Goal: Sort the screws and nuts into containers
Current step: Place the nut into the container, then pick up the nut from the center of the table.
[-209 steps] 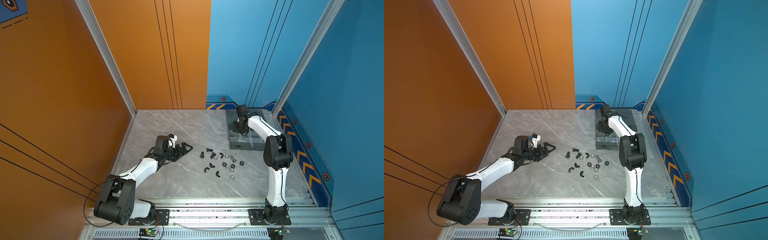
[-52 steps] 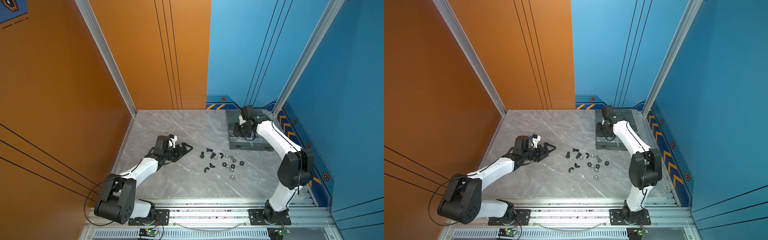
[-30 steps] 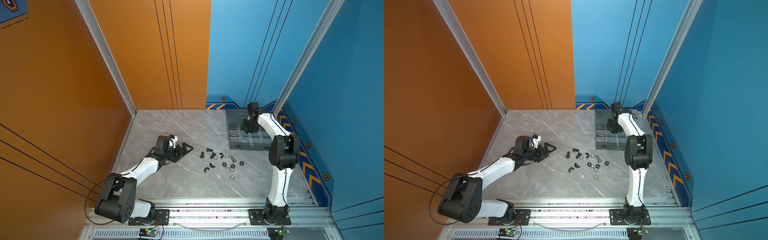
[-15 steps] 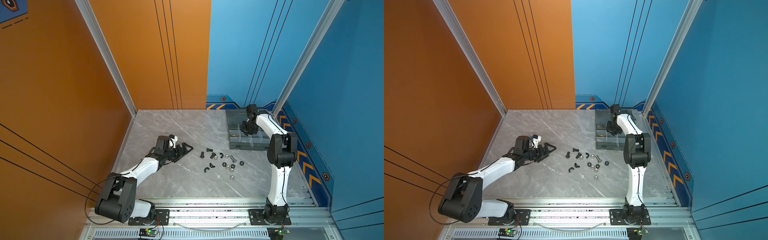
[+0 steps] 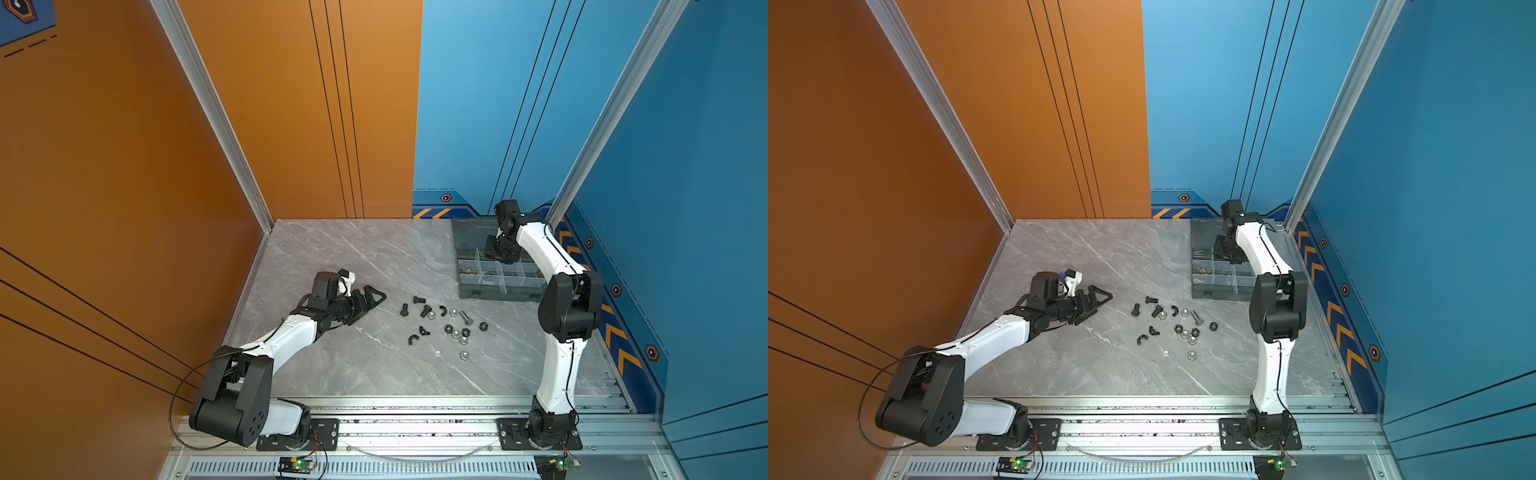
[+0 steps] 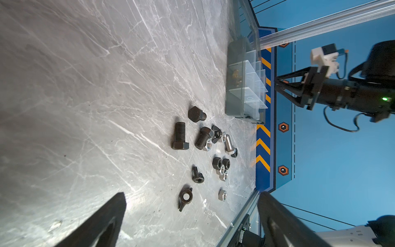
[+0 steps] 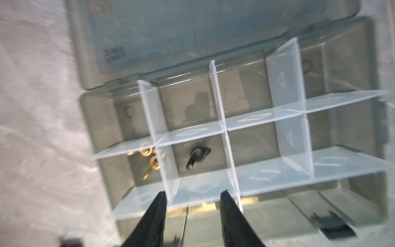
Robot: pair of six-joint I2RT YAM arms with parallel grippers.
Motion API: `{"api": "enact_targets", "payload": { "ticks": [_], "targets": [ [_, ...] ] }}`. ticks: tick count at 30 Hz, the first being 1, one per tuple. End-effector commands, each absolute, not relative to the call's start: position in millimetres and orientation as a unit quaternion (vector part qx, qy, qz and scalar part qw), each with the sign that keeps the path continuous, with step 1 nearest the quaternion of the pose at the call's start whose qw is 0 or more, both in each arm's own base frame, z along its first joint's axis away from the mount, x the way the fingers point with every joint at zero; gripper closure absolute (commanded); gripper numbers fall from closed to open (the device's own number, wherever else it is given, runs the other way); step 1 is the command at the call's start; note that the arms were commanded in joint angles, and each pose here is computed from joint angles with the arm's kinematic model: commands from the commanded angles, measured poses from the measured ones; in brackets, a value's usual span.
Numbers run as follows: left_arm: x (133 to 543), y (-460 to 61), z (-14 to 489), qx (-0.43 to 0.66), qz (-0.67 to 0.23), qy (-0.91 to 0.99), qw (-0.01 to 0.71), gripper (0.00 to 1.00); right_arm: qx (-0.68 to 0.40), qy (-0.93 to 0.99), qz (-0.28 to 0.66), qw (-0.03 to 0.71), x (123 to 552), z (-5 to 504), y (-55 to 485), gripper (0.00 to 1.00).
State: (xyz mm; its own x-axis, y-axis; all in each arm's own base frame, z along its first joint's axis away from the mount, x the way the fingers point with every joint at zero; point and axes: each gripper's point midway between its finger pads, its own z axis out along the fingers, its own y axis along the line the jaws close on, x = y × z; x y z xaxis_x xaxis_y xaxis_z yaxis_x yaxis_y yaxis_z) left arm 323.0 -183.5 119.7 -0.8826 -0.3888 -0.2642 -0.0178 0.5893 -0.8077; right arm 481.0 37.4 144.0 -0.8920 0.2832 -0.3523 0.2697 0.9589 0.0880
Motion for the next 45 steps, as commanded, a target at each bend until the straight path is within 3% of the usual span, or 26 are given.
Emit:
{"api": "enact_targets", "payload": {
  "ticks": [1, 5, 18, 20, 33, 45],
  "targets": [
    [325, -185, 133, -0.108, -0.441, 0.862, 0.223, 0.02, 0.113, 0.973, 0.049, 0.196, 454, 182, 62, 0.54],
    [325, -183, 132, -0.111, -0.439, 0.863, 0.223, 0.02, 0.084, 0.975, 0.086, 0.189, 430, 188, 102, 0.53],
    [325, -180, 131, -0.112, -0.443, 0.862, 0.221, 0.02, -0.009, 0.989, 0.111, 0.101, 348, 116, 217, 0.52],
    [324, -179, 130, -0.113, -0.443, 0.862, 0.221, 0.02, -0.038, 0.990, 0.105, 0.083, 337, 102, 230, 0.61],
    [320, -170, 131, -0.123, -0.440, 0.860, 0.226, 0.02, -0.157, 0.983, 0.093, -0.004, 296, 53, 253, 0.59],
    [318, -169, 126, -0.126, -0.442, 0.860, 0.222, 0.02, -0.204, 0.975, 0.081, -0.019, 279, 34, 267, 0.59]
  ]
}}
